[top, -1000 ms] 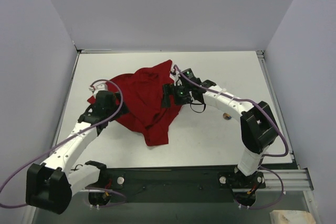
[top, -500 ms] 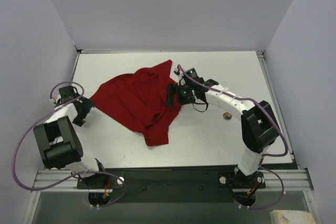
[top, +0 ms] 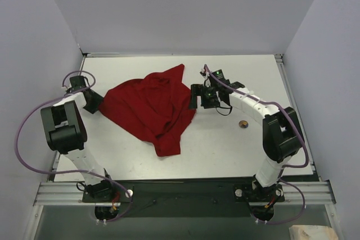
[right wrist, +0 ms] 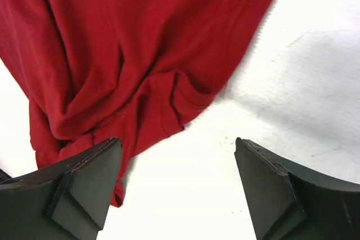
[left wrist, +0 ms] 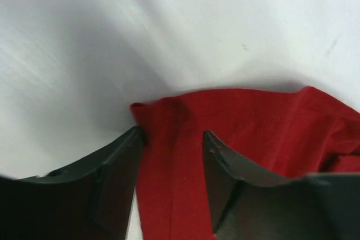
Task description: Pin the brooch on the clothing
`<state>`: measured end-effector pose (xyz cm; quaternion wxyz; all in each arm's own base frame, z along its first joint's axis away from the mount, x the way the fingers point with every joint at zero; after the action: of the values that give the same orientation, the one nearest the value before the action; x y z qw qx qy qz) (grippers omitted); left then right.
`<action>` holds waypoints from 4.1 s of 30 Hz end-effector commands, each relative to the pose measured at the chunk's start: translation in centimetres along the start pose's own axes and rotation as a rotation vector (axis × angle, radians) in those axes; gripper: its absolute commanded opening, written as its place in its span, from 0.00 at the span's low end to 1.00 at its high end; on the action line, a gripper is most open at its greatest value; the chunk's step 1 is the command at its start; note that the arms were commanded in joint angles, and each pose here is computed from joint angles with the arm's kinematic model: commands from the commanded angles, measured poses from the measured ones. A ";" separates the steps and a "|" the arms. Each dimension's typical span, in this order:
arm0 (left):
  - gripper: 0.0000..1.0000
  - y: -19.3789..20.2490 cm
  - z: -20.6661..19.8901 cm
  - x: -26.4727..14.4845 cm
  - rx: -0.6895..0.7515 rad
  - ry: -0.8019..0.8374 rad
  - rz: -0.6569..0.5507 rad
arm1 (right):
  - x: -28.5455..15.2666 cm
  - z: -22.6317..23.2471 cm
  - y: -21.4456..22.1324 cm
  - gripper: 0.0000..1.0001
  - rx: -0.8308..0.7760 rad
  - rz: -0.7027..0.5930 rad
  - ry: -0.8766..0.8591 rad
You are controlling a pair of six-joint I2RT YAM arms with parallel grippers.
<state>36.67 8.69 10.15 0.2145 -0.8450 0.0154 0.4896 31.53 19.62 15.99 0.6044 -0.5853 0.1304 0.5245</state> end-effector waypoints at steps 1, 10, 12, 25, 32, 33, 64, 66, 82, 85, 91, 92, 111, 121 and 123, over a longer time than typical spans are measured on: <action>0.41 2.1 -0.8 1.8 0.084 -0.009 0.122 | -2.5 -0.8 -0.7 0.84 0.012 -0.049 0.007; 0.00 0.9 -10.4 -3.8 0.285 0.236 0.038 | -4.3 -1.2 -1.8 0.84 0.026 -0.108 0.022; 0.00 2.1 -14.0 -7.5 0.388 0.349 0.012 | -4.7 -1.0 -1.9 0.84 0.030 -0.118 0.025; 0.00 16.8 -14.9 -27.3 0.997 0.964 0.082 | -9.1 -1.6 -1.1 0.84 0.067 -0.237 0.153; 0.00 24.5 -0.9 -24.2 1.035 0.977 0.453 | -10.2 -2.5 0.1 0.85 0.091 -0.282 0.182; 0.00 25.8 0.5 -25.0 1.057 1.011 0.499 | -9.8 -2.7 0.2 0.85 0.089 -0.267 0.178; 0.00 27.8 11.6 -24.6 0.910 0.919 0.474 | 5.5 1.9 -10.5 0.75 0.085 -0.195 -0.069; 0.00 28.1 11.6 -24.5 0.917 0.919 0.486 | 6.1 1.4 -11.1 0.74 0.094 -0.204 -0.057; 0.00 28.5 10.2 -25.0 0.918 0.968 0.469 | 12.1 0.6 -14.3 0.45 0.094 -0.255 -0.079; 0.00 28.4 9.8 -25.4 0.917 0.980 0.452 | 12.8 0.8 -14.4 0.23 0.094 -0.247 -0.106; 0.00 27.5 7.7 -27.1 0.907 1.041 0.366 | 9.6 0.0 -16.2 0.00 0.103 -0.297 -0.136; 0.00 27.3 7.1 -27.5 0.902 1.044 0.330 | 8.5 -0.4 -16.7 0.00 0.099 -0.319 -0.130; 0.00 7.1 -11.0 -46.1 0.710 1.259 -0.493 | -25.7 3.7 -19.3 0.00 -0.160 -0.969 0.063; 0.00 3.7 -9.0 -54.8 0.724 1.421 -0.582 | -37.3 6.8 -13.4 0.00 -0.249 -1.203 0.089; 0.00 3.5 -8.0 -55.5 0.733 1.438 -0.571 | -39.1 7.5 -11.8 0.00 -0.266 -1.242 0.076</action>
<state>15.49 -8.53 58.32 0.5125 -0.8134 0.0746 -0.2650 25.79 11.66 51.83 0.7230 -0.6424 -0.2217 0.1243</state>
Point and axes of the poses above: each gripper's point midway between its finger pads, its own x axis out along the fingers, its own z axis along the line the jaws close on, y = z × x, the point moved 9 cm from there along -x, back along the fingers, and after that the axes turned 10 degrees about -x, right-handed, at the moved point
